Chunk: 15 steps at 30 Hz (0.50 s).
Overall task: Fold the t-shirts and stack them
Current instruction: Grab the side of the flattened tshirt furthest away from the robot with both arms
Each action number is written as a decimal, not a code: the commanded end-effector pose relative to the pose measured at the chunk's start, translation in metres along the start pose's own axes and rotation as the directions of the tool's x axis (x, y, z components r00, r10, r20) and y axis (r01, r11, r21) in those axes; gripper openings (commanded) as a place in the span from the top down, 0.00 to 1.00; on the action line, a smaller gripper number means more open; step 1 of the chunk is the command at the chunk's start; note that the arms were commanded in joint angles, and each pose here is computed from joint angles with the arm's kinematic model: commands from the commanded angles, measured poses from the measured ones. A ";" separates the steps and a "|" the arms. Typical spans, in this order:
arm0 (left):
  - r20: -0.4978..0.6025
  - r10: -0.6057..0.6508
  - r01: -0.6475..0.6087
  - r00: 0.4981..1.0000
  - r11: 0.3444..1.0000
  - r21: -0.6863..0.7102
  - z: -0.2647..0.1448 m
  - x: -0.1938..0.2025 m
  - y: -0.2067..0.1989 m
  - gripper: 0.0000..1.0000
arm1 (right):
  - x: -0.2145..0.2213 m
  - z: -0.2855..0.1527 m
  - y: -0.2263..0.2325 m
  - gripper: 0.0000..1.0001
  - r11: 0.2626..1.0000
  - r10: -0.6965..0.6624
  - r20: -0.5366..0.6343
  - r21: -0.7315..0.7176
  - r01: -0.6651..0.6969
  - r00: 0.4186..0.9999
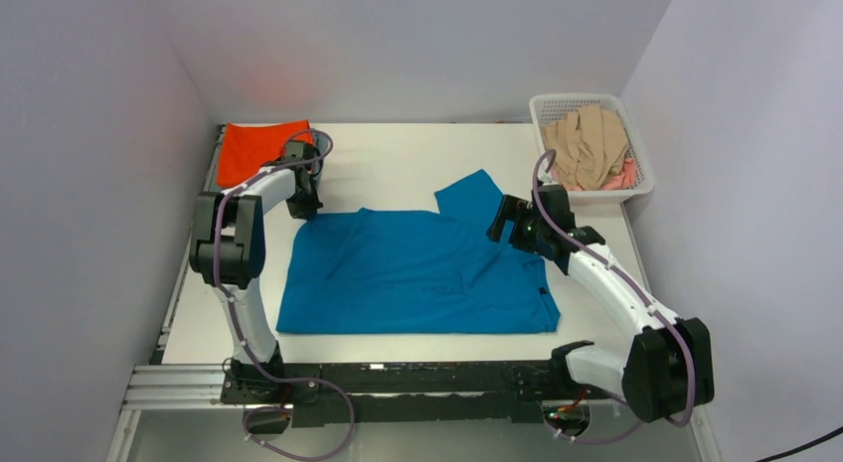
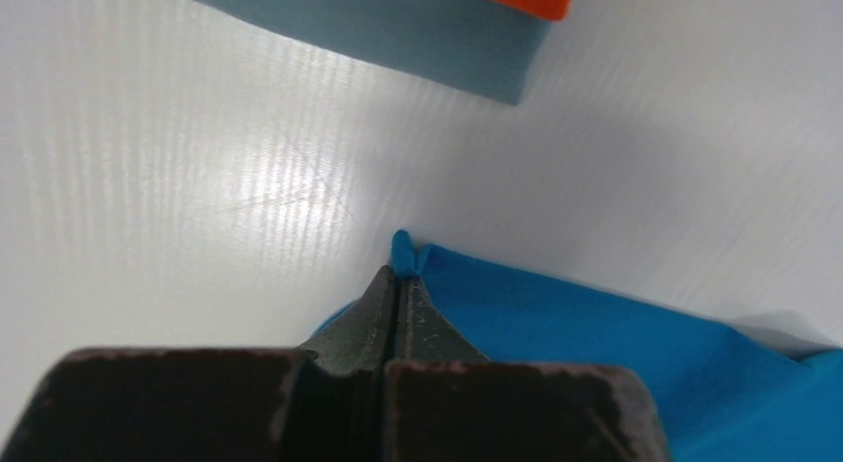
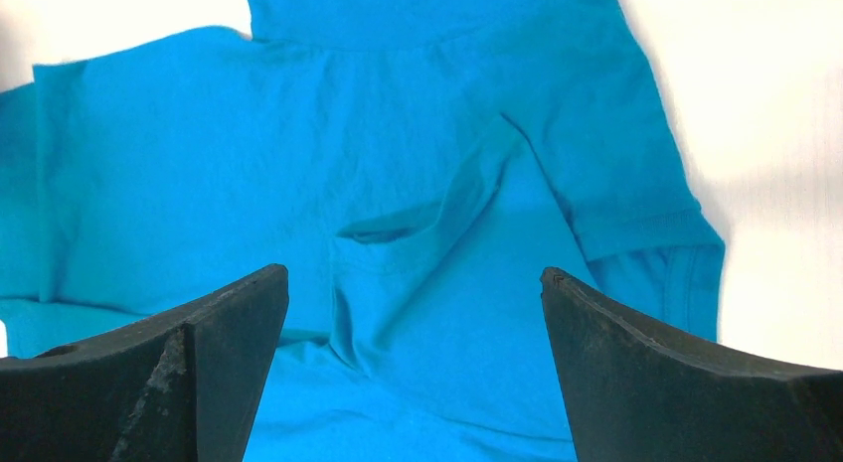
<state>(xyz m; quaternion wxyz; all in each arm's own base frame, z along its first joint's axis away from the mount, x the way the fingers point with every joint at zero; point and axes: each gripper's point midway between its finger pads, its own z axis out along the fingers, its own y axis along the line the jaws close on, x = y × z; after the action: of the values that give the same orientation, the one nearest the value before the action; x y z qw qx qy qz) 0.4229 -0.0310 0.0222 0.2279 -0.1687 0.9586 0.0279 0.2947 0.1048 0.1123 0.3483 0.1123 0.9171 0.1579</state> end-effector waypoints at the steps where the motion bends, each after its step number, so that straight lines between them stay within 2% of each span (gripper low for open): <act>1: 0.026 -0.019 0.021 0.999 0.997 -0.076 -0.007 -0.015 0.012 1.00 | -0.049 0.008 0.028 0.00 0.999 -0.022 0.113 -0.024 0.025 0.993; 5: 0.033 -0.032 0.035 0.999 0.993 -0.111 -0.010 -0.017 0.021 1.00 | -0.075 0.029 0.040 0.00 0.998 -0.051 0.140 0.053 0.044 0.989; 15: 0.029 -0.053 0.055 0.998 0.997 -0.056 -0.012 -0.018 0.018 1.00 | -0.143 0.133 0.043 0.00 0.964 -0.123 0.165 0.256 0.078 0.979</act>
<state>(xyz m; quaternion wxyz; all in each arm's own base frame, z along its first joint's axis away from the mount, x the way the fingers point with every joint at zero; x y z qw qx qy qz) 0.4180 -0.0094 0.0255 0.2164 -0.1943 0.9549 0.0604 0.4445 0.1366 0.1166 0.3863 0.1140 0.9130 0.0650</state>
